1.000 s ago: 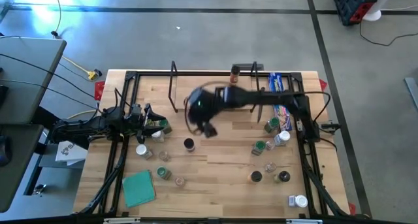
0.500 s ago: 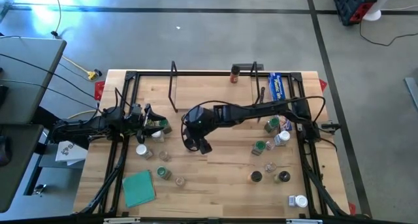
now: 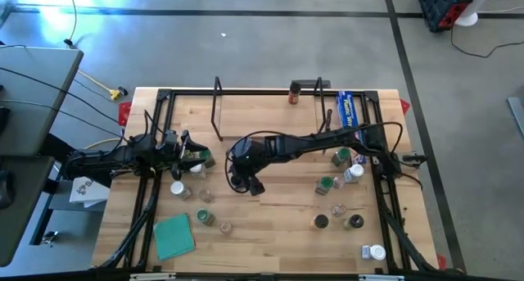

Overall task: Shelf spices
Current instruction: Put the black purple seasoning bottle on the shelf

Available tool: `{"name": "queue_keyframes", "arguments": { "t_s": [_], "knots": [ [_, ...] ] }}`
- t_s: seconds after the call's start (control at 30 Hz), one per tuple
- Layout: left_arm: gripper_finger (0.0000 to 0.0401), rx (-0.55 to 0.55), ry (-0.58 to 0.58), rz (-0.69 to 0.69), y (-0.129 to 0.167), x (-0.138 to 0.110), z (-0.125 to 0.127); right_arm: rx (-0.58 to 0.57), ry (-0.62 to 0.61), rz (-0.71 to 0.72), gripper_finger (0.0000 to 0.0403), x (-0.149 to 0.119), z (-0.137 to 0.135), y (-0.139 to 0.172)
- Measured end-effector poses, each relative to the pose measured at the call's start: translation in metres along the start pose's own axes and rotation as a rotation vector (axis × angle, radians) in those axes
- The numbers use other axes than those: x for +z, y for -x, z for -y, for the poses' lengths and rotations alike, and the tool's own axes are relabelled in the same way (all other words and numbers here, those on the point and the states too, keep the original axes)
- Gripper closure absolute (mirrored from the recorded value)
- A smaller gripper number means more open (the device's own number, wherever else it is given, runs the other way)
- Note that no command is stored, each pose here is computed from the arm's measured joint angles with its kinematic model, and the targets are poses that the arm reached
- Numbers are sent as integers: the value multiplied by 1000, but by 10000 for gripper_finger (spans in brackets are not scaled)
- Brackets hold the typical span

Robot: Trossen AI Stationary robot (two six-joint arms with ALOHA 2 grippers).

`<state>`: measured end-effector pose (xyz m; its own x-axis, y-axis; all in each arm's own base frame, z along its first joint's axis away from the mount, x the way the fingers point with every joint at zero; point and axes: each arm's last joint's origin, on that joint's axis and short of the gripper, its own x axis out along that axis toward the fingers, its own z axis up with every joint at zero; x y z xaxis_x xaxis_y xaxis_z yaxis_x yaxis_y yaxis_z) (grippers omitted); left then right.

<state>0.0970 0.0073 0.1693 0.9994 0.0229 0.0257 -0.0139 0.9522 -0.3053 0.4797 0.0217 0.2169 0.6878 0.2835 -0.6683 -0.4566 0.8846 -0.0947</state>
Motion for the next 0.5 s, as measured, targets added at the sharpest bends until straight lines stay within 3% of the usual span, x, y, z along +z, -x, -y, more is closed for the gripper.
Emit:
{"name": "queue_keyframes", "arguments": {
  "t_s": [0.27,0.5],
  "knots": [
    [167,0,0,0,0,0,0,28,14,-17,78,-7,-2,-11],
    [167,0,0,-1,0,0,0,25,1,-30,122,-10,-2,-16]
  ]
}}
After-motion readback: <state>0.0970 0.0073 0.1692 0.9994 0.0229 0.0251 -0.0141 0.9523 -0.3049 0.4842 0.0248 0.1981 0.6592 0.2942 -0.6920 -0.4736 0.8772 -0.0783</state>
